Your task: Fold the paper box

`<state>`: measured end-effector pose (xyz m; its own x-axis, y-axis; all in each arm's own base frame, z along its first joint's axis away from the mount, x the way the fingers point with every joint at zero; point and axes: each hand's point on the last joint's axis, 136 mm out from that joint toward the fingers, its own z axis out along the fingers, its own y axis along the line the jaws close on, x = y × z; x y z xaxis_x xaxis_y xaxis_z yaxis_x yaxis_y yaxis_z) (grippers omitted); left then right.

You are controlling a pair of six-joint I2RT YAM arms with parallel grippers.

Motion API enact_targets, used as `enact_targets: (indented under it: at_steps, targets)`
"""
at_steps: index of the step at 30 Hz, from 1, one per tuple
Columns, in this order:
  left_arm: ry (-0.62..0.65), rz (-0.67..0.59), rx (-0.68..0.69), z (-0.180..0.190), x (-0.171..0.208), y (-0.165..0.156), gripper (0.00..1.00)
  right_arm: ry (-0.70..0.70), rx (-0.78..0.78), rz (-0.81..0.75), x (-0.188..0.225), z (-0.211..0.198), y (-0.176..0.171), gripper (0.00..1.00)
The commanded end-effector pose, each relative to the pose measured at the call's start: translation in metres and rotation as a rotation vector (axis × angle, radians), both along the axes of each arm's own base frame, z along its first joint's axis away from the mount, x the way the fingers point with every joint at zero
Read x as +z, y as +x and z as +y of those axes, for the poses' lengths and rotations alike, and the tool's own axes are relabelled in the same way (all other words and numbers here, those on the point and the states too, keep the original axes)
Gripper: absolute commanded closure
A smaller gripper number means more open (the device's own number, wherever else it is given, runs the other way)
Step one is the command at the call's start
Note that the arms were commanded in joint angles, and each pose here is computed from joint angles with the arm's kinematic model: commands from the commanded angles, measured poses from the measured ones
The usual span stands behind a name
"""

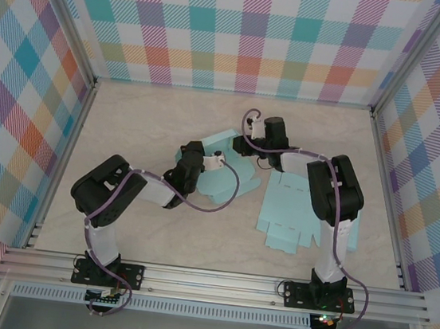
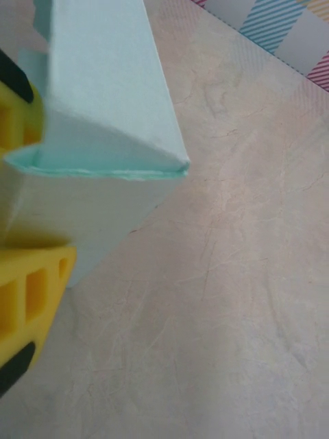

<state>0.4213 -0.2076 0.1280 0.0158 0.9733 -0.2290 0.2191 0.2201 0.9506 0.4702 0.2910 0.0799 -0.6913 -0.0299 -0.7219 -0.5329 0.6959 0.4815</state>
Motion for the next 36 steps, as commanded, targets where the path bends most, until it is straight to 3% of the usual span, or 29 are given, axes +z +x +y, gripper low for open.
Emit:
enact_targets:
  at_steps: [1,8,12,13,19,23,29,32,36]
  targets:
    - [-0.189,0.022,-0.044,-0.013,0.026,-0.011,0.78,-0.037,-0.046,-0.019,0.003,-0.003,0.002,0.88]
    - [-0.516,0.045,-0.056,-0.008,0.082,-0.034,0.34,-0.154,-0.107,-0.072,0.004,-0.009,-0.004,0.96]
    - [-0.763,0.042,-0.038,0.005,0.122,-0.054,0.04,-0.211,-0.149,-0.099,0.012,-0.015,-0.011,1.0]
    - [-0.835,0.043,-0.022,0.011,0.132,-0.059,0.0,-0.221,-0.159,-0.103,0.015,-0.018,-0.013,1.0]
    - [-1.307,0.061,0.165,0.057,0.171,-0.085,0.0,-0.222,-0.193,-0.097,0.033,-0.027,-0.029,1.0]
    - [-1.482,0.17,0.286,0.069,0.164,-0.091,0.0,-0.205,-0.198,-0.091,0.042,-0.032,-0.041,1.0]
    - [-1.455,0.321,0.534,0.071,0.12,-0.071,0.0,-0.164,-0.204,-0.063,0.055,-0.031,-0.054,1.0]
    - [-1.414,0.419,0.583,0.061,0.101,-0.06,0.0,-0.172,-0.206,-0.057,0.056,-0.031,-0.058,1.0]
    - [-1.398,0.434,0.601,0.057,0.093,-0.048,0.0,-0.179,-0.208,-0.055,0.06,-0.031,-0.061,1.0]
